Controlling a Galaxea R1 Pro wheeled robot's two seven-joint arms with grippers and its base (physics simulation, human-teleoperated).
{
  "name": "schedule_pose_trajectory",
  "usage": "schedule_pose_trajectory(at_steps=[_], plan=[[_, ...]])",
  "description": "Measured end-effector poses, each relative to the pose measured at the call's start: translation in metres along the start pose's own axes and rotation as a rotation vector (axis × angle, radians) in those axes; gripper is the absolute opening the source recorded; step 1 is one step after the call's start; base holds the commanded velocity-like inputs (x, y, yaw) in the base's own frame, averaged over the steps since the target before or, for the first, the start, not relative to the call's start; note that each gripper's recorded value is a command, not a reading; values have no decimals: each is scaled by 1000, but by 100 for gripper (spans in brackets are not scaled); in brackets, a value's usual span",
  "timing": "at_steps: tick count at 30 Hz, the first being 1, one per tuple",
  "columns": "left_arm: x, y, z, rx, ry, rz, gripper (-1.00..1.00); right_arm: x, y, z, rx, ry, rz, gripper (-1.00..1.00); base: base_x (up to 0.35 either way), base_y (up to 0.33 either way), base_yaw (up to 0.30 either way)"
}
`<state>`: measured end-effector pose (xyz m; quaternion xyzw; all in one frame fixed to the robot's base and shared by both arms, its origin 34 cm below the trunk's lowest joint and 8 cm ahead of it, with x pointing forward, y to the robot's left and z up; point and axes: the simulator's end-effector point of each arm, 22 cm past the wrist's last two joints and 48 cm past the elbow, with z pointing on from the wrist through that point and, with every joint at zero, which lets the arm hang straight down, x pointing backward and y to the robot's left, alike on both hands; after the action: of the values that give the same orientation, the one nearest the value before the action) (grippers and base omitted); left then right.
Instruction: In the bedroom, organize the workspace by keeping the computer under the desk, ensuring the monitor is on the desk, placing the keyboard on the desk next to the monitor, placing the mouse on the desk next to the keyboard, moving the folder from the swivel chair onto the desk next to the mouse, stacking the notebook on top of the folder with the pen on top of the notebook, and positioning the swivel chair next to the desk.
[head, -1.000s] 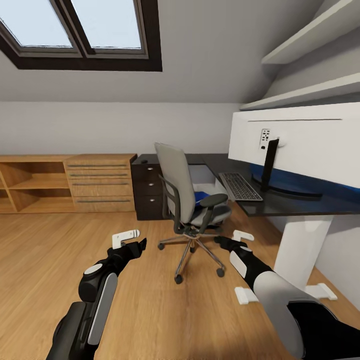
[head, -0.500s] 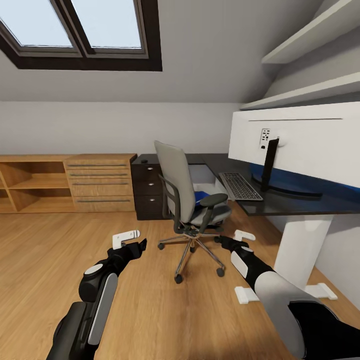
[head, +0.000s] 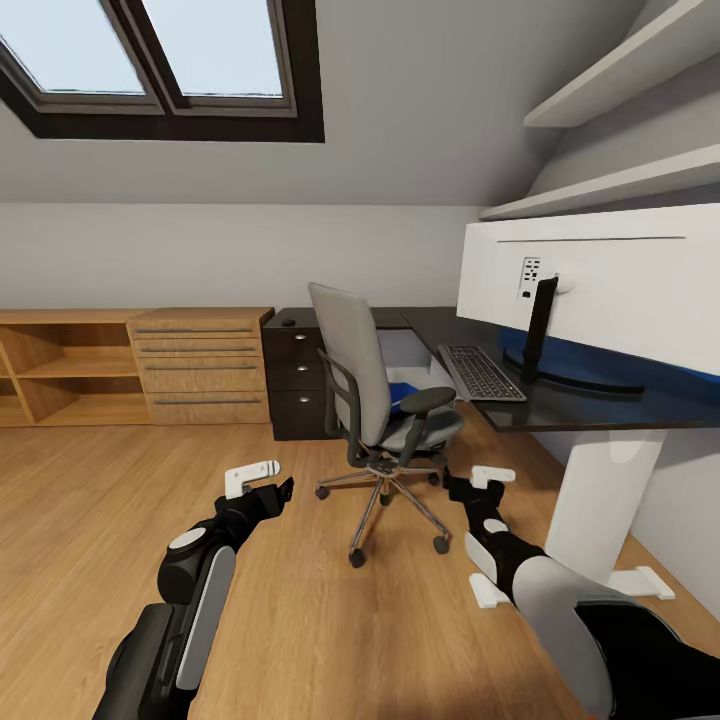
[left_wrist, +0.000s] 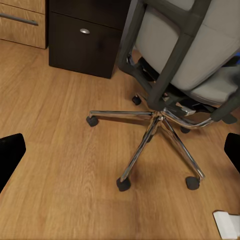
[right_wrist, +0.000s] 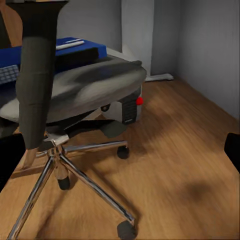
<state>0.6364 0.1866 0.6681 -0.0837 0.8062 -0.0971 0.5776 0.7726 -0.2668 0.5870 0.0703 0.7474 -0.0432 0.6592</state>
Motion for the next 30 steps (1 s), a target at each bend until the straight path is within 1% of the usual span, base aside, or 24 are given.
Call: schedule_pose_trajectory(at_steps=[3, 5, 7, 13, 22, 24, 26, 27, 30], plan=[[0, -1, 0, 1, 0, 0, 100, 0, -10, 1, 11, -2, -6, 100, 242, 0, 0], [0, -1, 0, 2, 0, 0, 100, 1, -12, 1, 14, 2, -7, 100, 301, 0, 0], [0, -1, 0, 2, 0, 0, 100, 6, -14, 1, 17, 26, -11, 100, 263, 0, 0], [2, -1, 0, 1, 5, -1, 100, 9, -16, 1, 19, 37, -14, 100, 272, 0, 0], [4, -2, 1, 4, 10, -3, 100, 9, -16, 1, 19, 40, -15, 100, 136, 0, 0], [4, -2, 1, 5, 11, -4, 100, 13, -16, 1, 20, 57, -16, 100, 64, 0, 0], [4, -2, 1, 5, 12, -5, 100, 24, -17, 1, 22, 109, -22, 100, 23, 0, 0], [5, -3, 1, 11, 12, -12, 100, 32, -17, 0, 22, 152, -28, 100, 11, 0, 0], [5, -6, 1, 24, 16, -30, 100, 39, -17, -1, 23, 184, -31, 100, 3, 0, 0]])
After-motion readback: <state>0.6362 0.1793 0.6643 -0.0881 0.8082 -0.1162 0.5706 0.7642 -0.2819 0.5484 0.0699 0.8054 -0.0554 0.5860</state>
